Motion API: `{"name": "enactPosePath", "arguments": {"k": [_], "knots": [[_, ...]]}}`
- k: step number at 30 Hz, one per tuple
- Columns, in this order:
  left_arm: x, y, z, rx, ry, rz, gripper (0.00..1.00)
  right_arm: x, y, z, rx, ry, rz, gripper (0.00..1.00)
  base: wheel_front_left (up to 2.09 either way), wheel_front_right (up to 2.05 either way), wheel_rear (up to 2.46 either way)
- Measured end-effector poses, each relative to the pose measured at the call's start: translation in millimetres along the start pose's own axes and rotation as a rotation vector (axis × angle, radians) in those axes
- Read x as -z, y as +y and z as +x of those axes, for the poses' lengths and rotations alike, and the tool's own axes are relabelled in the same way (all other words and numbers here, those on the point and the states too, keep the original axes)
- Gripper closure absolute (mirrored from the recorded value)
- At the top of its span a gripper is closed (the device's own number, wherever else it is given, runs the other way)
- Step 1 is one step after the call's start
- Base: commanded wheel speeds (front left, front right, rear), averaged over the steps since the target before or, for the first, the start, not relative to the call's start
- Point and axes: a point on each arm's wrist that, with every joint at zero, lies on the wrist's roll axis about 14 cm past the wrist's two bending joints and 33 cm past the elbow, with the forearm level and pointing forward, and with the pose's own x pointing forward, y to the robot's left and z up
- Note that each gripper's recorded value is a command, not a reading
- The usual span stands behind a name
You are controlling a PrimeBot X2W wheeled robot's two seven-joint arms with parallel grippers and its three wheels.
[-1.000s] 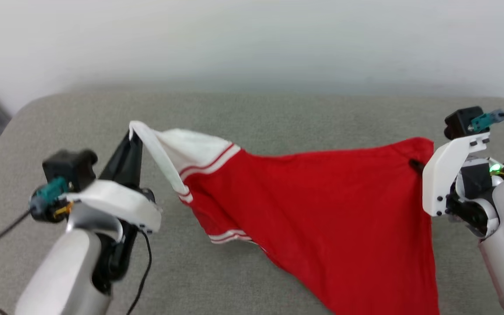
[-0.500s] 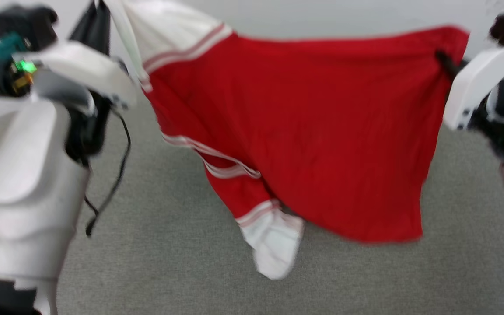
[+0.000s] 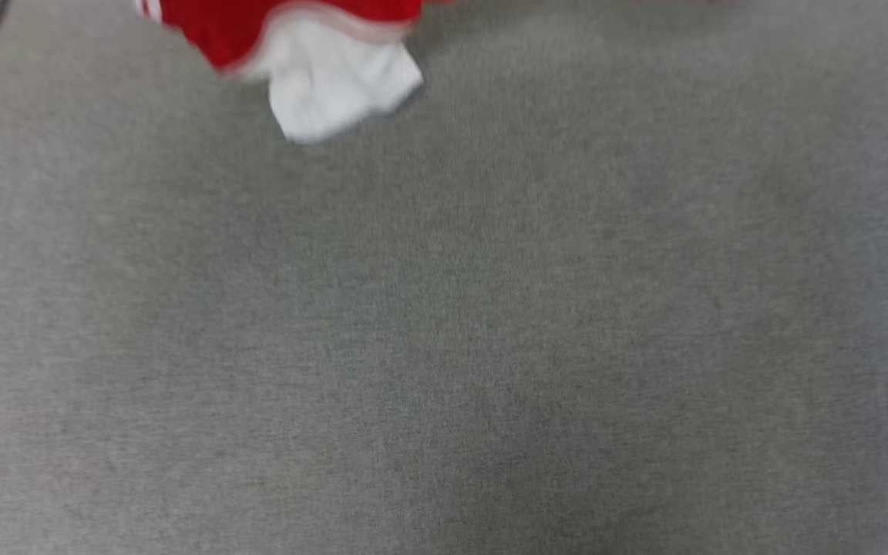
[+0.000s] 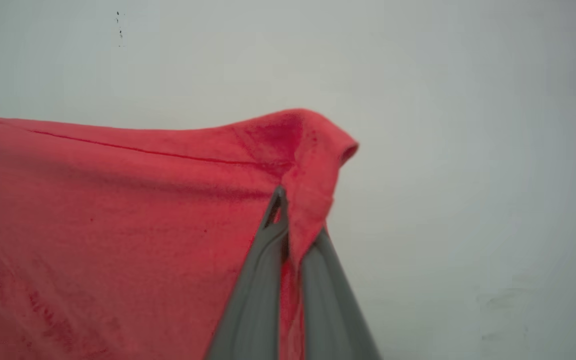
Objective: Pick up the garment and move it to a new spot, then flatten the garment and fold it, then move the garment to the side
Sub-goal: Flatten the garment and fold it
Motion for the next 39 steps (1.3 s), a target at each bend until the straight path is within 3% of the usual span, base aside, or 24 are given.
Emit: {"name": "enactPosePath", "arguments": {"k": [7,14,22,31,39], "knots": [[52.9,5.5,25.5,0.002,-0.016,-0.017,1.00,26.2,1.3,46.2,-0.015,-0.062,-0.005,1.00,0.00,0.00,0.00],[148.3,6.1,12.5,-0.004,0.113,-0.053,1.00,110.0,10.5,70.6,-0.042,0.052,0.001,1.00,0.00,0.00,0.00],[243.0,6.8,-37.2,-0.042,0.307,-0.127,1.00,200.8,25.3,69.0,-0.063,0.226,0.040,1.00,0.00,0.00,0.00],[277.5,5.0,-131.6,-0.124,0.535,-0.245,1.00,251.9,45.0,1.2,-0.070,0.395,0.113,1.00,0.00,0.00,0.00],[241.0,5.0,-229.1,-0.195,0.617,-0.296,1.00,251.9,58.5,-96.1,-0.091,0.474,0.161,1.00,0.00,0.00,0.00]]}}
